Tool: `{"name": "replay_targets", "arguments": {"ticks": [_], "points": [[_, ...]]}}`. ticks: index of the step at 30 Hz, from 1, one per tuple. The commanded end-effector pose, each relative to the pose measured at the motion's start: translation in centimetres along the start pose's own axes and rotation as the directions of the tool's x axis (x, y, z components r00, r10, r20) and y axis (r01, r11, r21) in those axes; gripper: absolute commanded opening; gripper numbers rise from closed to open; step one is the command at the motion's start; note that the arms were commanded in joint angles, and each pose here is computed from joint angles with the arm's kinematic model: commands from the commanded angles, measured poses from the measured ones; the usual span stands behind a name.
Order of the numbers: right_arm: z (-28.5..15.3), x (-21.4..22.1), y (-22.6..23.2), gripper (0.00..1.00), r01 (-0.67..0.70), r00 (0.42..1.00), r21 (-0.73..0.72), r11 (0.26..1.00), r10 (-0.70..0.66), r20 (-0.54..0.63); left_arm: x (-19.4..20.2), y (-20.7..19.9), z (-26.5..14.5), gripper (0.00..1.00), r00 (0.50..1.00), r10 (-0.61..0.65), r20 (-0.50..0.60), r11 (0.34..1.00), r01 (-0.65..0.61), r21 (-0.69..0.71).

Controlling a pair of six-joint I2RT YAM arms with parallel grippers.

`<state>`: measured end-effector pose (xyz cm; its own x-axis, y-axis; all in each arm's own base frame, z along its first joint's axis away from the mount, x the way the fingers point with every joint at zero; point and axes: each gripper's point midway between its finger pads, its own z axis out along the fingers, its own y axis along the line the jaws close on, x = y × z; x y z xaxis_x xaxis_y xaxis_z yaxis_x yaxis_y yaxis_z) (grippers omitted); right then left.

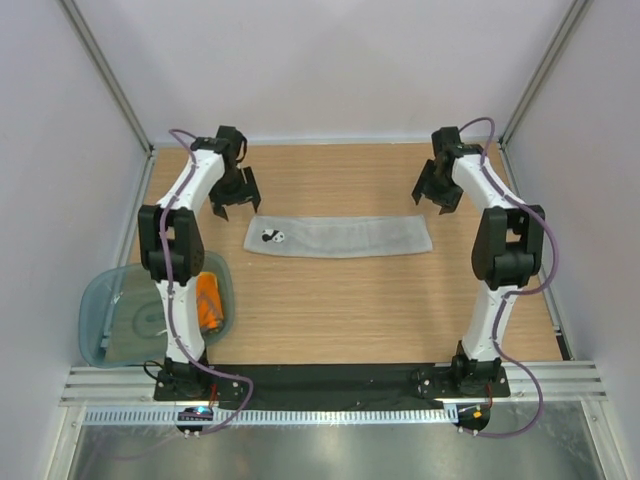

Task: Roll the towels
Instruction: Fold the towel

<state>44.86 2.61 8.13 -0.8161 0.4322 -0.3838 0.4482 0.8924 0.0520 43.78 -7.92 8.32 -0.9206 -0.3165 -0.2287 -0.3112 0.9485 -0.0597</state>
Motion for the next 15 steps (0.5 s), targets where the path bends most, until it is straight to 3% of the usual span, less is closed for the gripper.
{"name": "replay_targets", "arguments": {"ticks": [1, 2, 3, 4, 5, 6, 7, 8, 9, 10, 15], "points": [[-6.1, -0.5, 1.6, 0.7, 0.032, 0.996, -0.156, 0.987, -0.017, 0.092, 1.0, -0.8, -5.6, 0.76, 0.995, 0.021, 0.1, 0.998, -0.026, 0.051], [-7.9, -0.3, 2.3, 0.67, 0.047, 0.992, -0.213, 0.976, -0.022, 0.122, 1.4, -1.2, -6.9, 0.72, 0.991, 0.024, 0.128, 0.997, -0.032, 0.068], [-8.3, 2.2, 4.3, 0.63, 0.086, 0.995, -0.305, 0.948, -0.066, 0.073, 2.0, -2.2, -7.4, 0.67, 0.989, 0.04, 0.143, 0.995, -0.053, 0.086], [-9.0, 2.6, 5.5, 0.59, 0.107, 0.993, -0.363, 0.926, -0.079, 0.09, 3.3, -2.5, -7.0, 0.5, 0.991, 0.054, 0.123, 0.994, -0.065, 0.088], [-10.2, 3.5, 6.9, 0.42, 0.127, 0.991, -0.429, 0.894, -0.097, 0.091, 3.6, -3.6, -7.7, 0.44, 0.989, 0.051, 0.138, 0.988, -0.07, 0.135], [-10.2, 4.7, 8.1, 0.34, 0.138, 0.99, -0.48, 0.866, -0.114, 0.079, 5.0, -4.4, -7.1, 0.39, 0.991, 0.075, 0.113, 0.985, -0.091, 0.148], [-11.4, 7.0, 10.6, 0.25, 0.153, 0.986, -0.592, 0.791, -0.162, 0.039, 5.4, -4.9, -7.0, 0.31, 0.991, 0.079, 0.111, 0.983, -0.096, 0.158], [-12.1, 8.0, 12.0, 0.12, 0.126, 0.987, -0.654, 0.746, -0.158, 0.009, 6.0, -5.8, -6.8, 0.29, 0.992, 0.087, 0.096, 0.976, -0.104, 0.189], [-11.7, 9.7, 12.8, 0.08, 0.092, 0.986, -0.692, 0.716, -0.165, -0.04, 6.5, -6.2, -6.1, 0.29, 0.993, 0.088, 0.076, 0.977, -0.102, 0.19], [-13.1, 10.6, 15.0, 0.03, 0.092, 0.98, -0.78, 0.619, -0.196, -0.04, 7.3, -6.6, -5.5, 0.24, 0.994, 0.101, 0.053, 0.976, -0.109, 0.189], [-12.5, 13.8, 18.3, 0.01, 0.031, 0.965, -0.863, 0.504, -0.24, -0.105, 8.9, -7.1, -2.6, 0.21, 0.994, 0.104, -0.01, 0.978, -0.101, 0.181]]}}
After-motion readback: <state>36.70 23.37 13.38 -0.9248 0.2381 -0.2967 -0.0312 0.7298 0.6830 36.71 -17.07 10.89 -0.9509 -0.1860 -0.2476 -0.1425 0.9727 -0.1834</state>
